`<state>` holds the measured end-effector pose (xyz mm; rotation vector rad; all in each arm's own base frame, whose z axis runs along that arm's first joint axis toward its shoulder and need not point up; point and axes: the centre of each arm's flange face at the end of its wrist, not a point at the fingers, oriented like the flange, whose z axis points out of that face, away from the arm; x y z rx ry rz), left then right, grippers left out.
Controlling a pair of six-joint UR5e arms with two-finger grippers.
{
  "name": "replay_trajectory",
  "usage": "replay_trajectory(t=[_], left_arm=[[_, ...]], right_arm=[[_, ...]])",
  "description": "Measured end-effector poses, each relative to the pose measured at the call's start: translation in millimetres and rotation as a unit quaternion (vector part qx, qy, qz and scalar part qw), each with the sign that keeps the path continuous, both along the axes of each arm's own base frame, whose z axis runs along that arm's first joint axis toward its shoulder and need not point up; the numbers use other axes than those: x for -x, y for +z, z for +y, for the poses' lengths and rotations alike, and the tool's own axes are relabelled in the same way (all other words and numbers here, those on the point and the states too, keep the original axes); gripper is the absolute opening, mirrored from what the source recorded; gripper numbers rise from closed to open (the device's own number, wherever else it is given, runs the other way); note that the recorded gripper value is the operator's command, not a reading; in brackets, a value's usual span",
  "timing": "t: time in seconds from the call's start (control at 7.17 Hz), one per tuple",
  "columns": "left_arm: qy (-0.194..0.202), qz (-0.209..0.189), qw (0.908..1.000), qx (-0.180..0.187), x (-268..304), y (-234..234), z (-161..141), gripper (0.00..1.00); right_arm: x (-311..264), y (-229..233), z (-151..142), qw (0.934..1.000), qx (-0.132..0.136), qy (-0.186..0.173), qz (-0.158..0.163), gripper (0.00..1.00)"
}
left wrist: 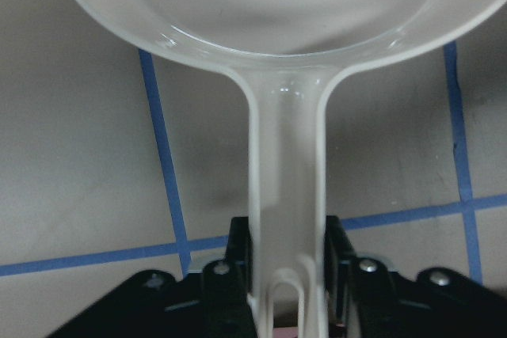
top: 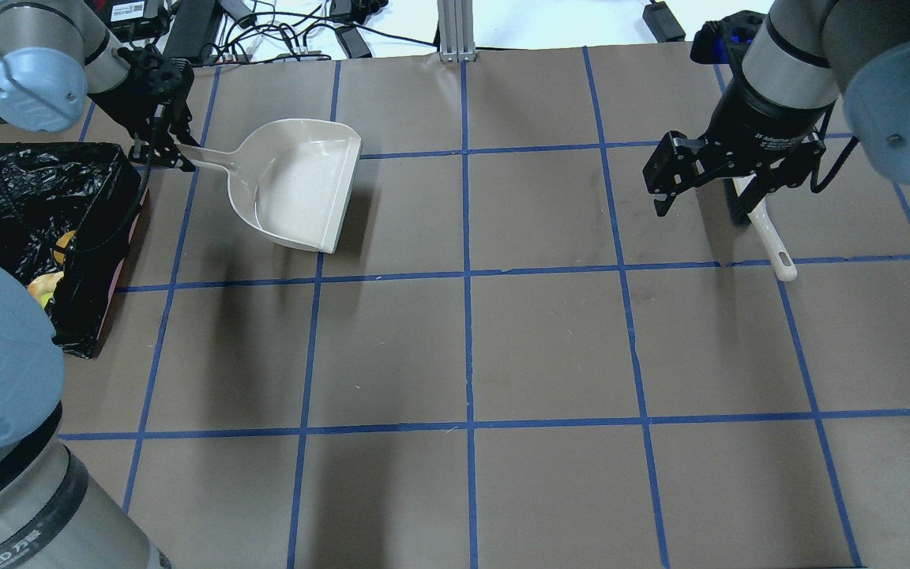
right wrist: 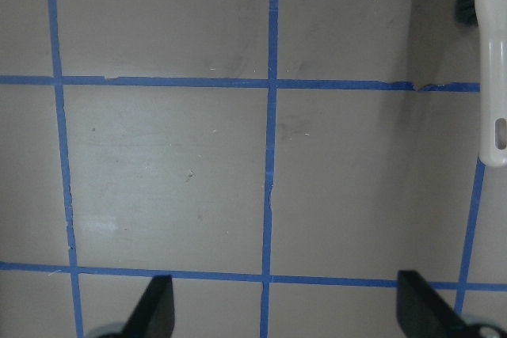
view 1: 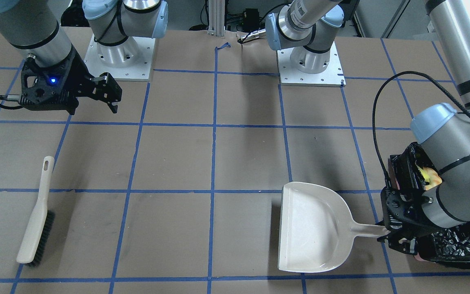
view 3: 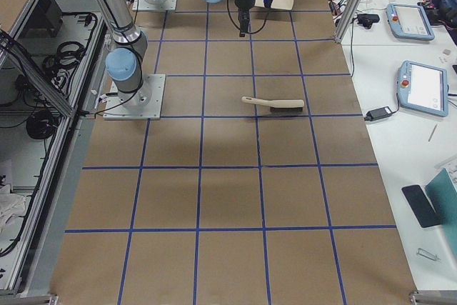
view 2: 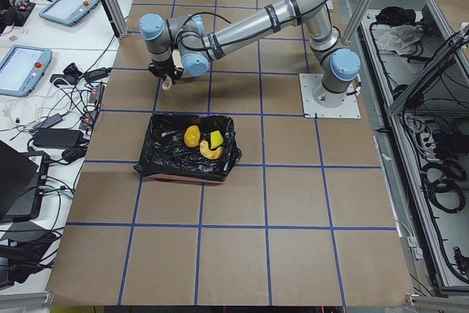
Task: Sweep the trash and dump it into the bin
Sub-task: 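Lower the dustpan onto the table with the left gripper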
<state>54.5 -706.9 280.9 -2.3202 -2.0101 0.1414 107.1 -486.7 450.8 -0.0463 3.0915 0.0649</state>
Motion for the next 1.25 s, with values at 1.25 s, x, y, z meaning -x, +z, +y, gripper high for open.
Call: replay_trajectory(t=[1.25], left_arm=[[0.041, 0.000, 0.9990, -0.017, 16, -37, 4, 0.59]], right_arm=[[6, 7, 11, 0.9990, -0.010, 0.008, 0.044, 1.00]])
